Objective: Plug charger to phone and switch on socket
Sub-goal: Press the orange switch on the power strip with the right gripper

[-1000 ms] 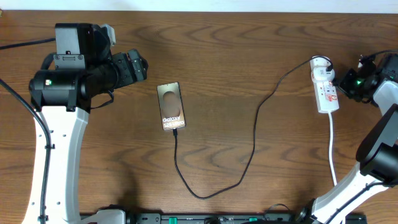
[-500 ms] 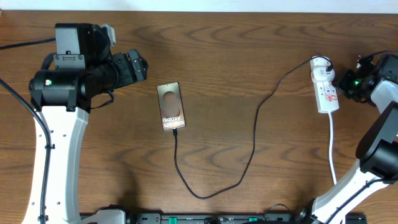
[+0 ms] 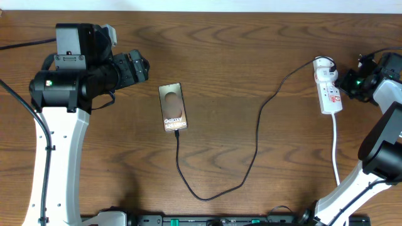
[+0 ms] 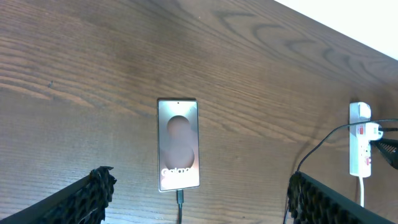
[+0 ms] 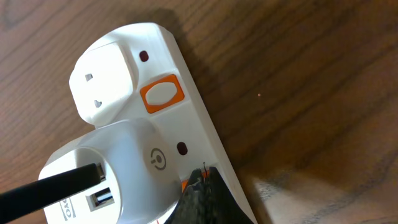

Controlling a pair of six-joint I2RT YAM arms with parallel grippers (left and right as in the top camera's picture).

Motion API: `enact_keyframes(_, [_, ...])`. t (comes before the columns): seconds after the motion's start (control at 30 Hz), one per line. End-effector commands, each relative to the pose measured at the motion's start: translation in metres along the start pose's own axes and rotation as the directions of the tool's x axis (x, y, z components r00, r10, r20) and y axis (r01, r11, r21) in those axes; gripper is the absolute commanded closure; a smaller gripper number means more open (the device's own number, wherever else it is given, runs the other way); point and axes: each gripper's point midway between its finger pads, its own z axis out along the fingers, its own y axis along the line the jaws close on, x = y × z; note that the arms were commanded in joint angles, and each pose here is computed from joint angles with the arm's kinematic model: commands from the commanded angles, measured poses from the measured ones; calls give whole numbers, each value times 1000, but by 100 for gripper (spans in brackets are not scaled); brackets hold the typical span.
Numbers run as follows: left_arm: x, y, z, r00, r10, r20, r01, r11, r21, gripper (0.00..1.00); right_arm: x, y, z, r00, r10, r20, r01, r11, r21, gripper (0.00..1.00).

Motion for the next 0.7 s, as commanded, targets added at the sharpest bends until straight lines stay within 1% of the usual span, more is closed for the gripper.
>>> enact_keyframes(0.0, [3, 0, 3, 1000, 0, -14, 0, 1000, 1, 9, 33, 23, 20, 993, -34, -109, 30, 999, -45, 99])
enact_keyframes(0.67, [5, 1, 3, 1000, -2, -20, 2, 1000, -1, 9, 47, 27, 22, 987, -33, -159, 29, 999, -24, 99])
